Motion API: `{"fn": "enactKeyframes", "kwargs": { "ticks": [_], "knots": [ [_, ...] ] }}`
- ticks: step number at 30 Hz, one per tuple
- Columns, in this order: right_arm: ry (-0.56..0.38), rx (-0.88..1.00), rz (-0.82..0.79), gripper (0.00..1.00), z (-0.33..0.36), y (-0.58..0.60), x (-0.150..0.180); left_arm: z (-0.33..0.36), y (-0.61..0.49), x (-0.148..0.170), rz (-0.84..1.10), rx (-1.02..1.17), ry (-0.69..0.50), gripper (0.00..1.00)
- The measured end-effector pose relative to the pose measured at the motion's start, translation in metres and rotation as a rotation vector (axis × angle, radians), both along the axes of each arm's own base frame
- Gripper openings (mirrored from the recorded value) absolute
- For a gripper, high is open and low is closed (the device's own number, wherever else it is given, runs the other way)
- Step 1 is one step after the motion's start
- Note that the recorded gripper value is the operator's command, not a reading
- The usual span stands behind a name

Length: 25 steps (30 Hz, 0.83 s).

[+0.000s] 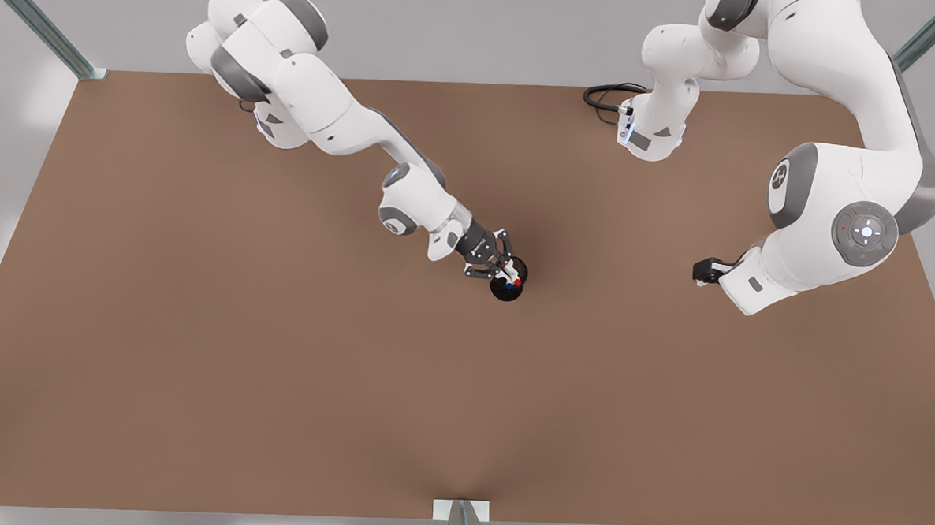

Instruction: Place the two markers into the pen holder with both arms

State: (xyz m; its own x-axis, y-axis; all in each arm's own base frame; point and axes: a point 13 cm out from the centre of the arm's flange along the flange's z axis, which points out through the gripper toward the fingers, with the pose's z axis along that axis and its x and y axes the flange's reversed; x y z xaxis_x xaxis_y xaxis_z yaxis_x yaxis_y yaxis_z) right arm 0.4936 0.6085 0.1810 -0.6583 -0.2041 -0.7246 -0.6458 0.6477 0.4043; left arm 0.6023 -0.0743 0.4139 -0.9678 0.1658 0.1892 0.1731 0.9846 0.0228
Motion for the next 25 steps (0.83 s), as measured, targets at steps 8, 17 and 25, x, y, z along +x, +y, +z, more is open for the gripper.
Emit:
{"fn": "enactKeyframes", "kwargs": {
  "ticks": [8,17,25],
  "knots": [
    [-0.081,-0.006,-0.046,1.0,0.063,-0.019,0.041,0.001,-0.001,0.0,-0.003,0.0,-0.002,1.0],
    [0.225,-0.362,-0.9,1.0,0.34,-0.508,0.219,0.009,-0.016,-0.003,-0.031,0.007,-0.012,1.0],
    [0.621,-0.63,-0.698,0.99,0.28,-0.507,0.171,0.009,-0.015,-0.005,-0.029,0.011,-0.006,1.0]
  ]
}}
